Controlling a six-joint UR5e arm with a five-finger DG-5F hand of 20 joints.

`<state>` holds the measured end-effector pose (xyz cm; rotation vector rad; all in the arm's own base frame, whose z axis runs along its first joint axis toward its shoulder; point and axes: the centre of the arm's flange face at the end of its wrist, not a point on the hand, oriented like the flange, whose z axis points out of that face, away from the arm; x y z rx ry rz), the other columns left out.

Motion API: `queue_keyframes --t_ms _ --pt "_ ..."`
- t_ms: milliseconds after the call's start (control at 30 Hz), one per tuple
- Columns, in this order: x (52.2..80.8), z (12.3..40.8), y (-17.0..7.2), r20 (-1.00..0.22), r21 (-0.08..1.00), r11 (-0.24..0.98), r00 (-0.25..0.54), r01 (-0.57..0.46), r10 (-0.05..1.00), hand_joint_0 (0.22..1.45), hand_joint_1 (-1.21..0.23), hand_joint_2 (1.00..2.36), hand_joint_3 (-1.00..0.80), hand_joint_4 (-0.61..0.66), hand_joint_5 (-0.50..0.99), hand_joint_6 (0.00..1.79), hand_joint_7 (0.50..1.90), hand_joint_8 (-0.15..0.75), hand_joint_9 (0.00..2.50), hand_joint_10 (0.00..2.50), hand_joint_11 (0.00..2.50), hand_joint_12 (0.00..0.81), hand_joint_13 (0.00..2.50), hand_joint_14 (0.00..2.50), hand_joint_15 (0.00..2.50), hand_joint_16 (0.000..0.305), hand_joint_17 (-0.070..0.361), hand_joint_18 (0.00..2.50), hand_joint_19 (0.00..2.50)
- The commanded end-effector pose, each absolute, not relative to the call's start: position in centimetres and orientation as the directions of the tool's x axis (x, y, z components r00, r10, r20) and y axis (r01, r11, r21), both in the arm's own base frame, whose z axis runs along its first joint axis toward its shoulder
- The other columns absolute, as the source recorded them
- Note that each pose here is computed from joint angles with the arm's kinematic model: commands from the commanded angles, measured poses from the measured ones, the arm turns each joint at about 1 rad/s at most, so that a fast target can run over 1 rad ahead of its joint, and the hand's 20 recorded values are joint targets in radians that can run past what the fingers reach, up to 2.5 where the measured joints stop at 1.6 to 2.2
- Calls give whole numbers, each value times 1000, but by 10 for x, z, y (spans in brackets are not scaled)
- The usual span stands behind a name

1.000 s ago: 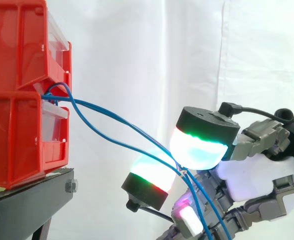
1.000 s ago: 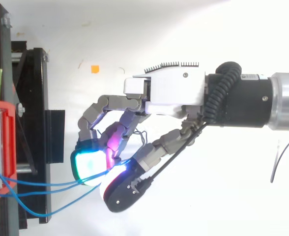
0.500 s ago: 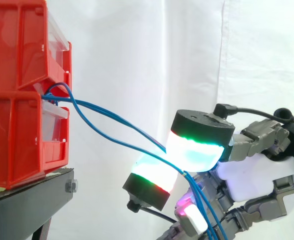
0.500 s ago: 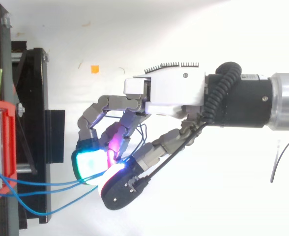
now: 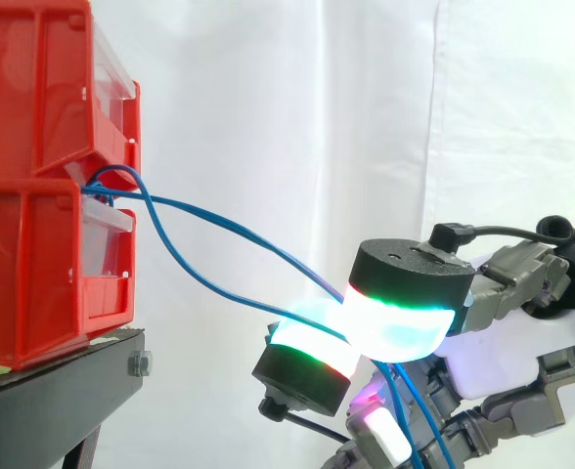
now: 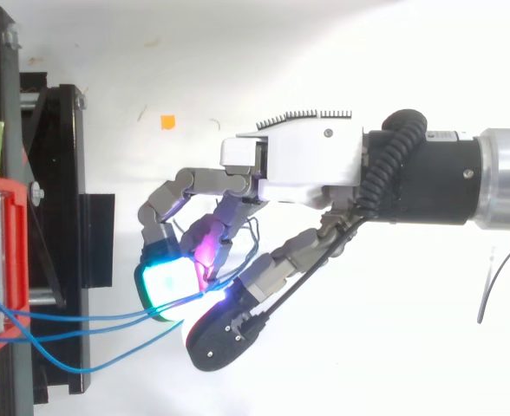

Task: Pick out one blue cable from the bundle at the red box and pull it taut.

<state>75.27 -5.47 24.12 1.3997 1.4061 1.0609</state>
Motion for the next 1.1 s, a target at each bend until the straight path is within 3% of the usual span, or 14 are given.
queue_keyframes --t_ms 0,133,400,567,700,833,1067 --pt "753 241 -55 -9 963 8 2 268 1000 868 -944 1009 -404 -294 -165 953 1258 209 1055 20 581 213 608 9 243 34 76 590 344" --pt "752 242 -55 -9 963 8 2 268 1000 866 -951 1001 -500 -265 -179 950 1190 193 1002 19 553 225 621 9 240 35 78 597 312" --pt "753 242 -54 -9 964 8 2 266 1000 815 -961 1000 -500 -226 -184 946 1054 188 966 22 549 234 631 10 221 36 81 656 237" --pt "752 242 -55 -9 964 8 2 266 1000 790 -951 1000 -500 -214 -184 940 1073 188 976 21 549 234 639 8 216 36 80 669 241" --pt "752 242 -55 -9 964 8 2 266 1000 668 -912 1000 -500 -163 -179 931 892 204 988 19 567 229 648 9 239 35 78 665 292" --pt "752 242 -55 -9 964 8 2 266 1000 542 -847 1000 -500 -124 -176 893 886 226 1006 20 557 239 665 9 245 36 82 671 314" --pt "753 242 -55 -6 964 5 3 265 1000 484 -743 1000 -500 -76 -186 865 829 251 996 18 538 272 710 10 271 41 91 694 346"
